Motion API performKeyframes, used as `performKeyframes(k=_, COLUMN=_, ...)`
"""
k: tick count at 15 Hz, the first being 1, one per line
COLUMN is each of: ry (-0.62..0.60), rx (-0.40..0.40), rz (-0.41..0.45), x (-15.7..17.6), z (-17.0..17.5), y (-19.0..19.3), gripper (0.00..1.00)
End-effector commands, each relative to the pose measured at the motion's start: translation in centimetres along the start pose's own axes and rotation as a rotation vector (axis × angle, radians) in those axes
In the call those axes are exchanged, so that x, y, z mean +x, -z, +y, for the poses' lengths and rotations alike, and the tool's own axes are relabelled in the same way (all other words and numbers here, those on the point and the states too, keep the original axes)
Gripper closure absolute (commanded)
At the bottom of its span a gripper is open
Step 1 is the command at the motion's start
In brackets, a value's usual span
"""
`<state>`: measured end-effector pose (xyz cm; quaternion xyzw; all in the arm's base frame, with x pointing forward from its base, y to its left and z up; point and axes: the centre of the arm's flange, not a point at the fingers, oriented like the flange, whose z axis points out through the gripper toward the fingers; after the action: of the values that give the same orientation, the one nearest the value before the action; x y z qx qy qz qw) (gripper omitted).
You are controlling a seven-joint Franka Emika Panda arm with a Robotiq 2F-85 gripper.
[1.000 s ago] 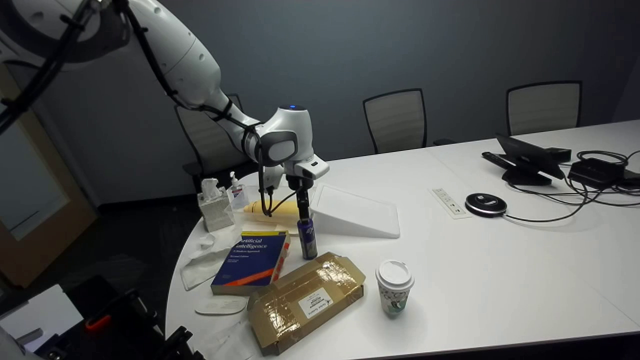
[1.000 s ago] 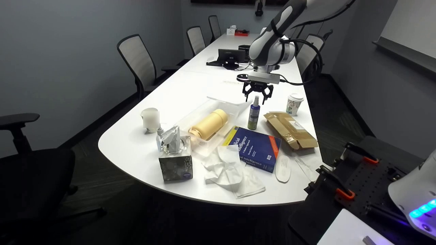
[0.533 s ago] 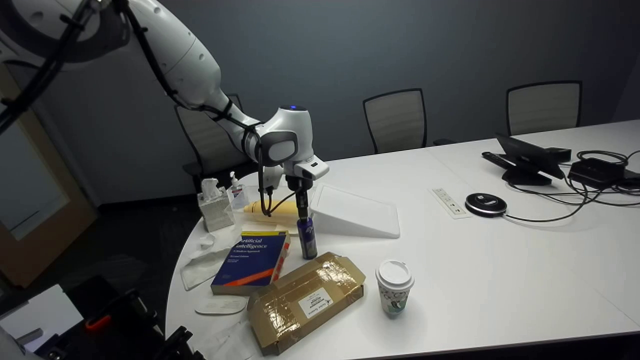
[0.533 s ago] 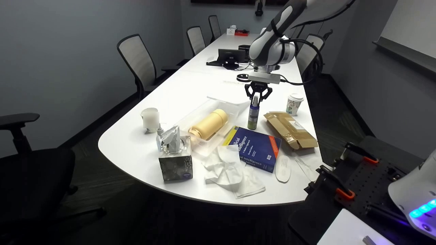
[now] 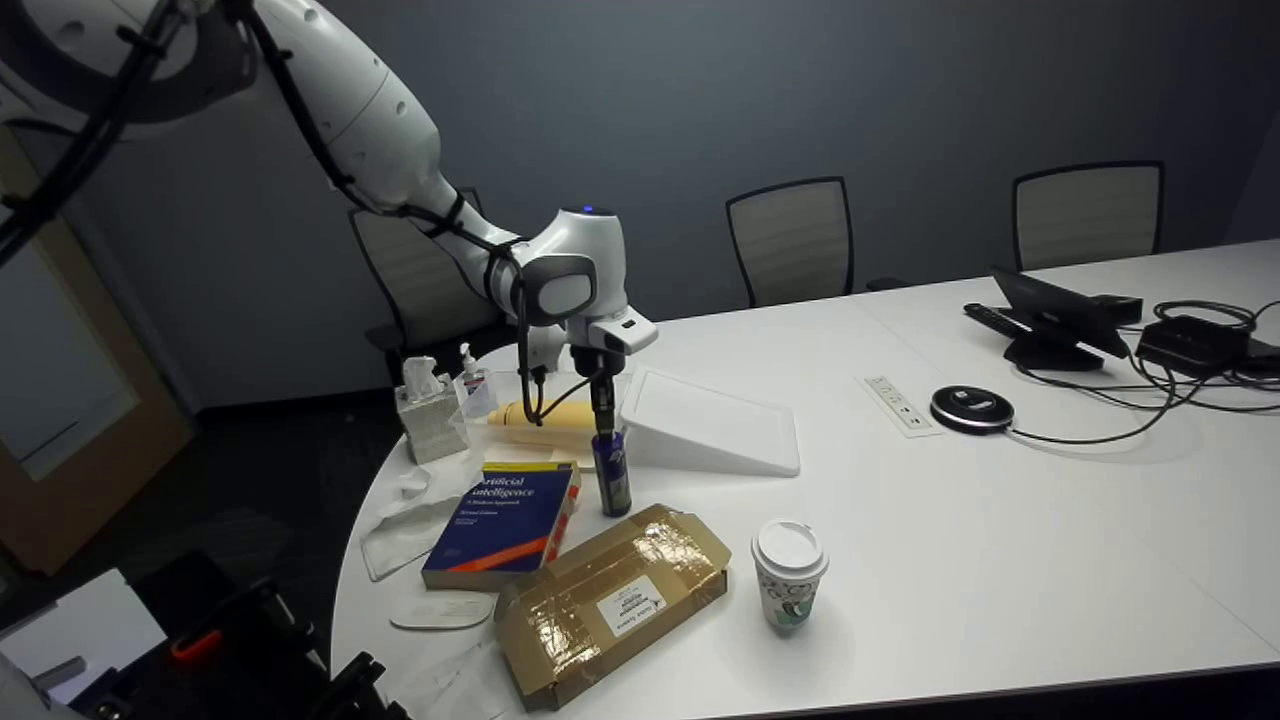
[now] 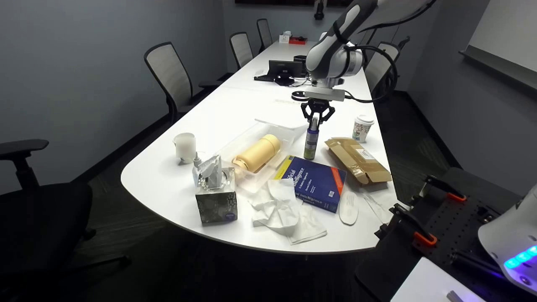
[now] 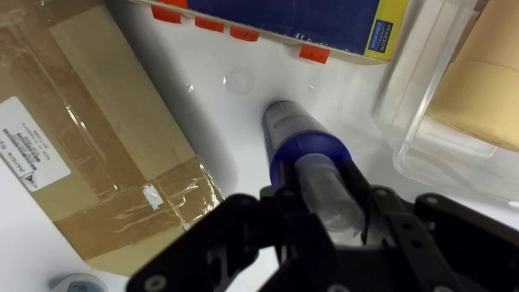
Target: Put the blue bottle in the clear container.
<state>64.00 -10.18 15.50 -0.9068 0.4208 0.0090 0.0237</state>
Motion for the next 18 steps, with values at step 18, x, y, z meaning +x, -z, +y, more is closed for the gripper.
performKeyframes(k=18, ry=0.521, rx=0.017, rz=0.06, x=-16.4, z=-17.0, y=18.6, gripper=0.92)
